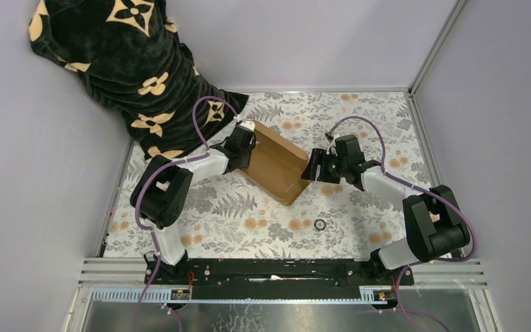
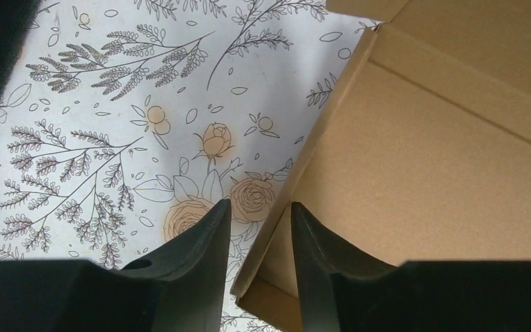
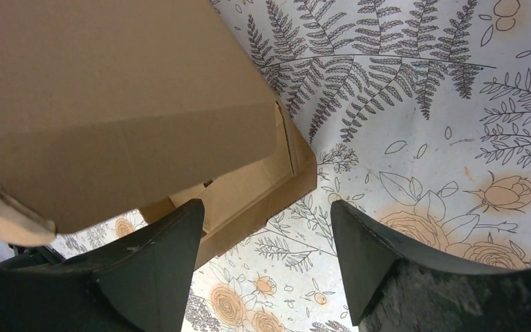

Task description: Fold the paper box

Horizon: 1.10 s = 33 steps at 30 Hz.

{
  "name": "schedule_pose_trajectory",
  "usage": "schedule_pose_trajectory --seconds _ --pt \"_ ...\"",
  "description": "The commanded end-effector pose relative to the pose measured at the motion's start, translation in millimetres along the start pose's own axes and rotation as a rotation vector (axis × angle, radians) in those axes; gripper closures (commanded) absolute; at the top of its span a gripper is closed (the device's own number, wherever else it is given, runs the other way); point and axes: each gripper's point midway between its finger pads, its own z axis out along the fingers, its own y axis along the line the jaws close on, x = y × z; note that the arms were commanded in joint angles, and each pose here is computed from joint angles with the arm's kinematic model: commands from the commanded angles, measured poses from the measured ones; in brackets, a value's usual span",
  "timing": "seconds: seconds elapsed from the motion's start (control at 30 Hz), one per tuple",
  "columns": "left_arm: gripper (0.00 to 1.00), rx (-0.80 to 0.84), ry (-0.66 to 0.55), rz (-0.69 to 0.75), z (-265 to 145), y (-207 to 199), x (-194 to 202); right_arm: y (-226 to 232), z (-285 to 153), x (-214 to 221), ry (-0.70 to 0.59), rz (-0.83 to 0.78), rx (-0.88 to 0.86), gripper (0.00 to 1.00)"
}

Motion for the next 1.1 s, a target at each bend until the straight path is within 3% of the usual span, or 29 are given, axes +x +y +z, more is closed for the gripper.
schedule_pose_trajectory --seconds 0.0,0.07,0.2,0.5,0.87,1.07 --pt "0.52 -0.027 0.001 0.032 7 0 0 9 -3 -8 -0.032 -0.025 -0.034 0.25" --pt "0.44 -0.025 0.002 0.029 6 -1 1 9 -2 -8 -0.03 -0.026 -0.036 0.25" --pt "0.4 -0.014 -0.032 0.017 2 -1 -4 9 0 -7 -0.025 -0.025 -0.039 0.25" --pt "0.38 0.007 -0.136 0.003 -10 -3 -31 8 0 -8 -0.02 -0.031 -0.029 0.25" --pt "0.33 0.002 -0.199 -0.014 -37 5 -46 21 -17 -42 -0.057 -0.074 -0.005 0.22" --pt "0.33 0.058 -0.225 0.0 -24 -10 -59 20 -24 -47 -0.063 -0.073 0.006 0.21"
